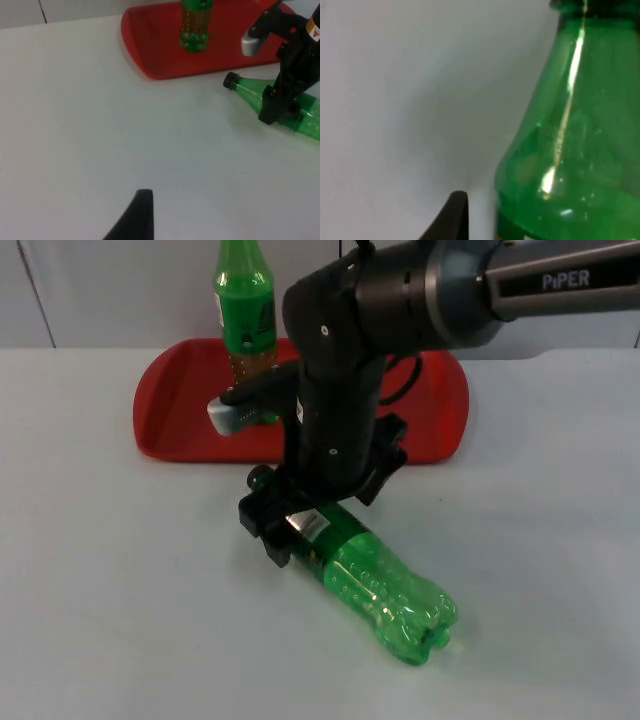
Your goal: Place the bottle upright on the tray.
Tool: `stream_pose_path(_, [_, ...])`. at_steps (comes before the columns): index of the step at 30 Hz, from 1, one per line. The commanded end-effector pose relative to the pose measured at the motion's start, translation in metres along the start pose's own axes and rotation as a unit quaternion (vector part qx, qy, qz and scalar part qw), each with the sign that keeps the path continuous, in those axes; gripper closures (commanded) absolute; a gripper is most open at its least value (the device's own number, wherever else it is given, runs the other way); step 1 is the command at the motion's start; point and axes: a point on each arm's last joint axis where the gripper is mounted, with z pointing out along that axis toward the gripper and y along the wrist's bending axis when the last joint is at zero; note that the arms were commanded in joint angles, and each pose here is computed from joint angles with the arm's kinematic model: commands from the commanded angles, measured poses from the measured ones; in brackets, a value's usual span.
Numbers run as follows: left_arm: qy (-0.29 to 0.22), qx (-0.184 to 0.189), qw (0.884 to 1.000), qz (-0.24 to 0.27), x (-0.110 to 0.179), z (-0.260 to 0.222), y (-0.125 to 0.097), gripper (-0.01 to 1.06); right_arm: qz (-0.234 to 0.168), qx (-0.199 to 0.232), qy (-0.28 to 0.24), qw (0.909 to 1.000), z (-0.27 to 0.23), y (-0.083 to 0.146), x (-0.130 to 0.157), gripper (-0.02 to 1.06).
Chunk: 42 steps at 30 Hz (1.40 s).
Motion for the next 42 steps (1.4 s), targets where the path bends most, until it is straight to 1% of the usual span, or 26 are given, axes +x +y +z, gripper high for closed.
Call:
stream_pose_path(1, [0.001,0.001,1.000,-0.002,0.001,0.000,0.000,0.00,0.003,-0.011,-0.008,0.9999,0.002,0.005,-0.002,0.07])
stream_pose_path(7, [0.001,0.001,1.000,-0.002,0.001,0.000,0.000,0.00,0.003,-0.011,-0.006,0.9999,0.007,0.006,-0.001,0.08])
stream_pose_path(13, [0.001,0.001,1.000,-0.002,0.001,0.000,0.000,0.00,0.003,-0.011,0.007,0.9999,0.014,0.006,0.002,0.08])
stream_pose_path(16, [0.001,0.001,1.000,-0.002,0.001,0.000,0.000,0.00,0.008,-0.018,0.005,0.9998,0.014,0.008,0.002,0.11])
stream_pose_path(20, [0.001,0.001,1.000,-0.002,0.001,0.000,0.000,0.00,0.008,-0.018,0.006,0.9998,0.014,0.008,0.002,0.20])
stream_pose_path(21, [0.001,0.001,1.000,-0.002,0.001,0.000,0.000,0.00,0.008,-0.018,0.006,0.9998,0.014,0.008,0.002,0.20])
stream_pose_path(22, [0.001,0.001,1.000,-0.002,0.001,0.000,0.000,0.00,0.008,-0.018,0.006,0.9998,0.014,0.008,0.002,0.26])
stream_pose_path(24, [0.001,0.001,1.000,-0.002,0.001,0.000,0.000,0.00,0.008,-0.018,0.006,0.9998,0.014,0.008,0.002,0.41])
stream_pose_path(25, [0.001,0.001,1.000,-0.002,0.001,0.000,0.000,0.00,0.008,-0.017,0.007,0.9998,0.014,0.008,0.002,0.51])
stream_pose_path(26, [0.001,0.001,1.000,-0.002,0.001,0.000,0.000,0.00,0.008,-0.017,0.007,0.9998,0.014,0.008,0.002,0.51])
stream_pose_path(27, [0.001,0.001,1.000,-0.002,0.001,0.000,0.000,0.00,0.008,-0.017,0.008,0.9998,0.014,0.008,0.003,0.70])
stream_pose_path(28, [0.001,0.001,1.000,-0.002,0.001,0.000,0.000,0.00,0.007,-0.016,0.008,0.9998,0.014,0.007,0.003,0.82])
stream_pose_path(29, [0.001,0.001,1.000,-0.002,0.001,0.000,0.000,0.00,0.007,-0.016,0.010,0.9998,0.014,0.007,0.003,0.97])
stream_pose_path(30, [0.001,0.001,1.000,-0.002,0.001,0.000,0.000,0.00,0.007,-0.016,0.010,0.9998,0.014,0.007,0.003,0.97])
stream_pose_path(31, [0.001,0.001,1.000,-0.002,0.001,0.000,0.000,0.00,0.007,-0.016,0.010,0.9998,0.014,0.007,0.003,1.04])
stream_pose_path(37, [0.001,0.001,1.000,-0.002,0.001,0.000,0.000,0.00,0.007,-0.016,0.007,0.9998,0.013,0.007,0.002,1.05])
stream_pose_path(40, [0.001,0.001,1.000,-0.002,0.001,0.000,0.000,0.00,0.006,-0.016,-0.007,0.9998,0.006,0.006,-0.001,1.05])
stream_pose_path(42, [0.001,0.001,1.000,-0.002,0.001,0.000,0.000,0.00,0.009,-0.016,-0.034,0.9993,-0.007,0.005,-0.007,1.05])
